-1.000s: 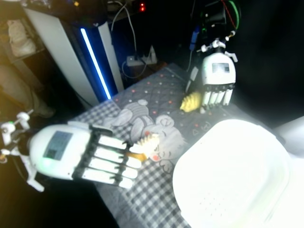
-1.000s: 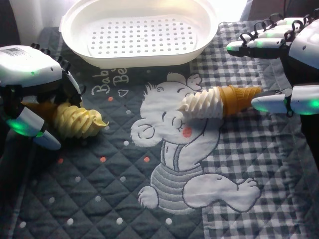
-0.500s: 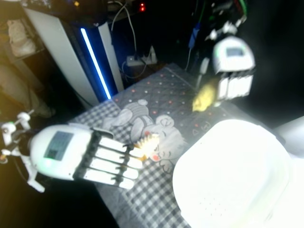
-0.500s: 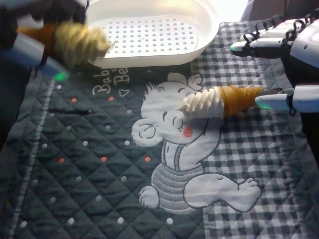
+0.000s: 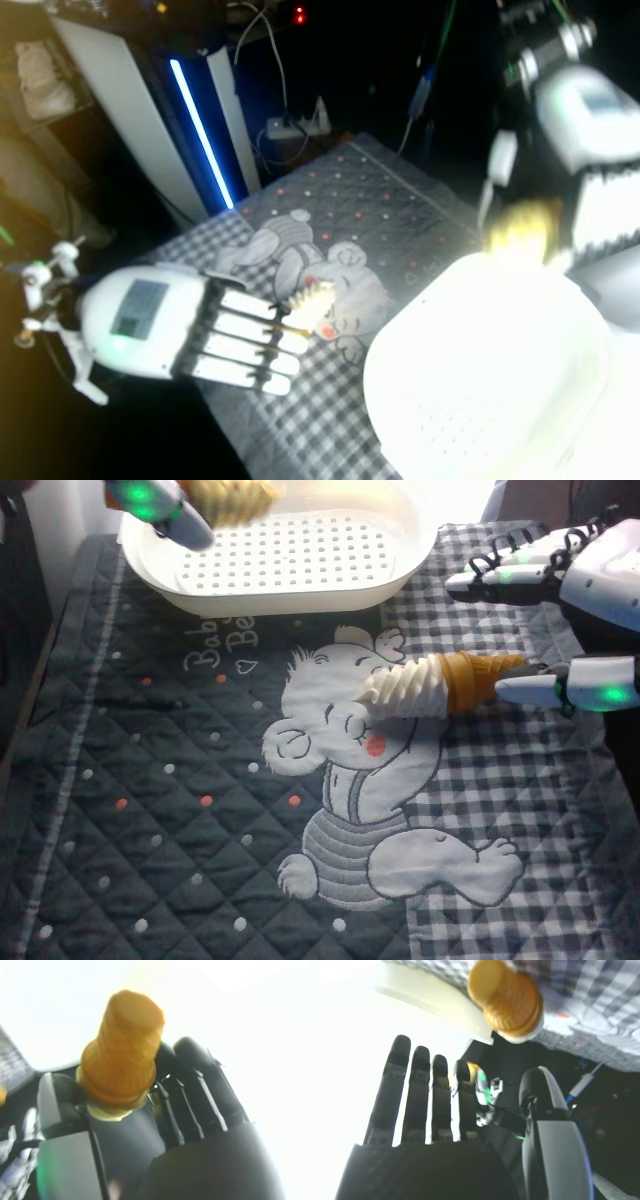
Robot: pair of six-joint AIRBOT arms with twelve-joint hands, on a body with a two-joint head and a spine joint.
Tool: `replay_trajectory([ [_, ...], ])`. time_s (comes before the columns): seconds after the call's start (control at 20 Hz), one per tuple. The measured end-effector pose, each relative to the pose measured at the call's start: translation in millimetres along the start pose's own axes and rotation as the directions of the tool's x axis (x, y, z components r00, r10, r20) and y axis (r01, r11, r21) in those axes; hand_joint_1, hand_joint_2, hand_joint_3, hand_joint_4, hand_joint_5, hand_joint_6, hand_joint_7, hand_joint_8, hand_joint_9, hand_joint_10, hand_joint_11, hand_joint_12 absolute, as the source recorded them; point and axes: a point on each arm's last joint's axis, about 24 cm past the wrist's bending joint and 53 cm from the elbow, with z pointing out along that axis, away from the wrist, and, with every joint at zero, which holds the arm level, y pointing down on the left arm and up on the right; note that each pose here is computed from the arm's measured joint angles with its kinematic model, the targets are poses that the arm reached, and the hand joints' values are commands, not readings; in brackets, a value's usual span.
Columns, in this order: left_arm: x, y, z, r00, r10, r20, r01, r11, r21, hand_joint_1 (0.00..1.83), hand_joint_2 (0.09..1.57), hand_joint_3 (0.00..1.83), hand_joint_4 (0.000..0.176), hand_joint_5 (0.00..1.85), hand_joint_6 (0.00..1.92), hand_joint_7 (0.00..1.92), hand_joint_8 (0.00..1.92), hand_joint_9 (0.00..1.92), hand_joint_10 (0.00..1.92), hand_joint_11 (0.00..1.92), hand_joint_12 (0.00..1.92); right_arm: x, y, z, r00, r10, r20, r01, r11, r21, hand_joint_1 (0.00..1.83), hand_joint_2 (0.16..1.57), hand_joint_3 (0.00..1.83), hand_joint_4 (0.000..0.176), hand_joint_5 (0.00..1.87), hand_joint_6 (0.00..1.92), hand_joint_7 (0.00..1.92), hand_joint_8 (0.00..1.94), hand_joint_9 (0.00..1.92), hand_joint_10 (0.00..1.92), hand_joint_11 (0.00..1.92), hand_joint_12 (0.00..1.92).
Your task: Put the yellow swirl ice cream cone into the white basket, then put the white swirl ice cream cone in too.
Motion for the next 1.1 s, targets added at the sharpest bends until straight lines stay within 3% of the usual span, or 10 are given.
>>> replay_trajectory([
  [0.1, 10.1, 2.0, 15.6, 0.9993, -0.009, -0.038, 0.007, 0.9992, -0.039, 0.87, 0.87, 0.0, 0.0, 0.86, 0.0, 0.93, 0.11, 0.81, 0.74, 0.65, 1.37, -1.0, 6.2, 3.3, 1.0, -0.003, 0.007, 0.003, 1.0, -0.022, 0.48, 1.15, 0.0, 0.033, 0.37, 0.0, 0.38, 0.01, 0.42, 0.01, 0.43, 0.12],
  [0.25, 13.7, 3.1, 25.3, 0.9986, -0.014, -0.05, 0.011, 0.9981, -0.061, 0.81, 0.84, 0.0, 0.0, 0.73, 0.0, 0.94, 0.05, 0.72, 0.94, 0.59, 1.49, 5.3, 10.8, 6.7, 1.0, -0.004, -0.002, 0.004, 0.999, -0.042, 0.51, 1.14, 0.0, 0.026, 0.38, 0.0, 0.39, 0.01, 0.44, 0.01, 0.45, 0.12],
  [0.3, 16.1, 3.0, 25.6, 0.9982, -0.013, -0.059, 0.01, 0.9979, -0.064, 0.83, 0.84, 0.0, 0.0, 0.61, 0.01, 0.84, 0.01, 0.74, 0.55, 0.55, 1.4, 5.2, 11.6, 7.4, 1.0, -0.005, -0.002, 0.005, 0.999, -0.044, 0.54, 1.14, 0.0, 0.038, 0.37, 0.0, 0.39, 0.0, 0.43, 0.0, 0.43, 0.11],
  [0.4, 25.5, -3.4, 22.8, 0.9971, -0.009, -0.076, 0.005, 0.9989, -0.047, 0.81, 0.83, 0.0, 0.065, 0.38, 0.0, 0.52, 0.0, 0.62, 0.01, 0.31, 0.79, -0.3, 15.8, 7.1, 1.0, 0.004, 0.019, -0.003, 0.998, -0.063, 0.5, 1.13, 0.0, 0.05, 0.33, 0.0, 0.36, 0.01, 0.41, 0.01, 0.43, 0.09],
  [0.45, 25.2, -4.2, 21.6, 0.9972, -0.009, -0.074, 0.005, 0.9991, -0.043, 0.81, 0.83, 0.0, 0.065, 0.38, 0.0, 0.52, 0.0, 0.62, 0.01, 0.31, 0.79, -0.8, 16.6, 6.9, 1.0, 0.009, 0.021, -0.008, 0.998, -0.067, 0.5, 1.13, 0.0, 0.05, 0.33, 0.0, 0.36, 0.01, 0.41, 0.01, 0.43, 0.09],
  [0.6, 22.2, -23.9, -0.8, 0.9991, -0.004, -0.041, 0.006, 0.999, 0.045, 0.79, 0.88, 0.0, 0.138, 0.26, 0.0, 0.44, 0.0, 0.52, 0.01, 0.09, 1.03, -9.1, 27.2, 5.3, 0.997, 0.058, 0.048, -0.052, 0.992, -0.114, 0.6, 1.05, 0.0, 0.103, 0.39, 0.01, 0.42, 0.01, 0.42, 0.0, 0.4, 0.07],
  [0.9, -37.7, -46.9, -78.3, 0.9812, -0.03, 0.191, -0.016, 0.9725, 0.233, 0.72, 0.85, 0.0, 0.096, 0.2, 0.0, 0.26, 0.0, 0.3, 0.0, 0.0, 0.82, -47.5, 50.1, -3.1, 0.979, 0.126, 0.159, -0.088, 0.97, -0.228, 0.52, 1.04, 0.01, 0.133, 0.47, 0.0, 0.51, 0.0, 0.46, 0.01, 0.41, 0.04],
  [0.95, -39.4, -47.4, -87.5, 0.9783, -0.036, 0.204, -0.016, 0.969, 0.246, 0.72, 0.85, 0.0, 0.097, 0.2, 0.0, 0.25, 0.0, 0.28, 0.0, 0.0, 0.81, -46.3, 50.1, -3.0, 0.98, 0.123, 0.154, -0.086, 0.97, -0.227, 0.46, 1.04, 0.01, 0.123, 0.47, 0.0, 0.51, 0.0, 0.47, 0.01, 0.42, 0.05],
  [1.0, -39.4, -50.9, -101.0, 0.9744, -0.041, 0.221, -0.021, 0.9623, 0.271, 0.78, 0.86, 0.0, 0.078, 0.21, 0.0, 0.22, 0.0, 0.23, 0.0, 0.0, 0.75, -42.6, 49.3, -2.0, 0.984, 0.113, 0.141, -0.08, 0.972, -0.222, 0.5, 1.06, 0.01, 0.073, 0.47, 0.01, 0.53, 0.01, 0.49, 0.01, 0.44, 0.06],
  [1.1, -29.0, -58.0, -123.7, 0.9726, -0.055, 0.226, -0.019, 0.9495, 0.313, 0.8, 0.83, 0.0, 0.08, 0.19, 0.0, 0.23, 0.0, 0.24, 0.0, 0.0, 0.81, -33.7, 45.2, 0.7, 0.988, 0.105, 0.11, -0.081, 0.976, -0.201, 0.54, 1.06, 0.0, 0.049, 0.46, 0.0, 0.51, 0.0, 0.48, 0.0, 0.46, 0.06],
])
